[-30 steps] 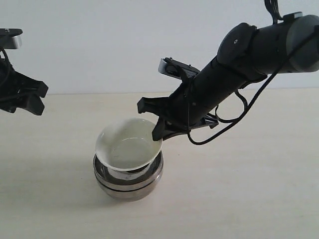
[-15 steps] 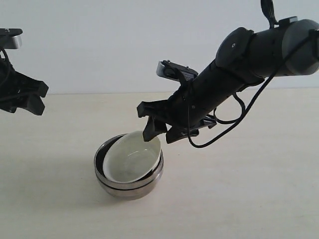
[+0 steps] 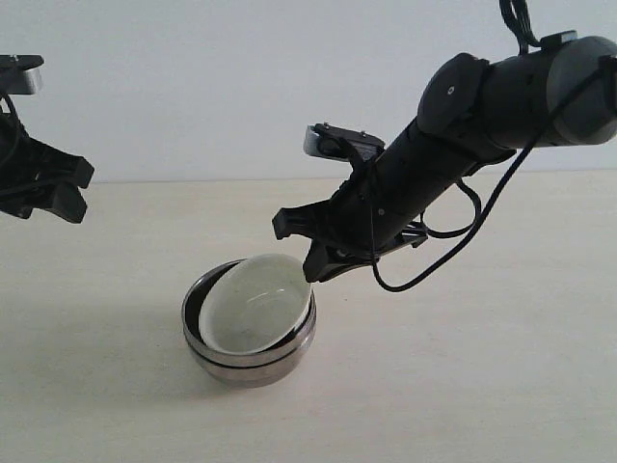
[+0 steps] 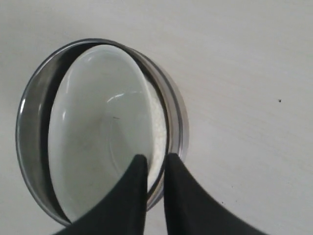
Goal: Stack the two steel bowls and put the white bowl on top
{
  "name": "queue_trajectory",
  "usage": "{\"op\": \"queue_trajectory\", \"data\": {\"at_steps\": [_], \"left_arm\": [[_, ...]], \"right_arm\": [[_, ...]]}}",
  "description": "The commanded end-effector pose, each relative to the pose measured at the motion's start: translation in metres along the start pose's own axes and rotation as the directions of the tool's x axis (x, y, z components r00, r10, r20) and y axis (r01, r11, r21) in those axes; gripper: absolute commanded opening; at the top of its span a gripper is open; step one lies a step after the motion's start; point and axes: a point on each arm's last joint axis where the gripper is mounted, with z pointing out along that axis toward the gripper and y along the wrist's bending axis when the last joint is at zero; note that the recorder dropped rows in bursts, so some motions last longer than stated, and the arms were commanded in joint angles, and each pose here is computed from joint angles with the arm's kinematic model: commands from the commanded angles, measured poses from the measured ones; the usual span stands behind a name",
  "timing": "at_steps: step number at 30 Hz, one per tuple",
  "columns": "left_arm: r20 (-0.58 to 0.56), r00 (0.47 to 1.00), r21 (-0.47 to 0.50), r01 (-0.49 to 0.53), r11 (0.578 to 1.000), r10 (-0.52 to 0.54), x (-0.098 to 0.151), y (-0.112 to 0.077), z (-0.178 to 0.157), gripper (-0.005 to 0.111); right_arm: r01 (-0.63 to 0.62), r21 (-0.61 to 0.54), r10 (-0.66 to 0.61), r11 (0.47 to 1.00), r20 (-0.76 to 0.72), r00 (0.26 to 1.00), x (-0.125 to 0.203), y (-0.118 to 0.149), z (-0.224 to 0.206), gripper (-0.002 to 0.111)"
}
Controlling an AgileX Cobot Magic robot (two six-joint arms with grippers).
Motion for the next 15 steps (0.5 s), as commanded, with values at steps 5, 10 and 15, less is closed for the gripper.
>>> {"op": "queue_trajectory", "data": {"at_steps": [5, 10, 15], "left_arm": [[0.012, 1.0, 0.006, 0.006, 1.0, -0.006, 0.0, 0.0, 0.0, 0.056], [0.012, 1.0, 0.006, 0.006, 1.0, -0.006, 0.0, 0.0, 0.0, 0.056], [0.018, 1.0, 0.003, 0.004, 1.0, -0.004, -0.001, 0.0, 0.0, 0.056]], "right_arm": [[-0.009, 0.022, 0.009, 1.0, -0.016, 1.0, 0.002, -0.005, 0.008, 0.009], [-0.013, 0.033, 0.014, 0.999, -0.042, 0.999, 0.005, -0.013, 0.023, 0.009], [-0.005, 0.036, 0.006, 0.999, -0.001, 1.0, 0.001, -0.011, 0.017, 0.009]]}}
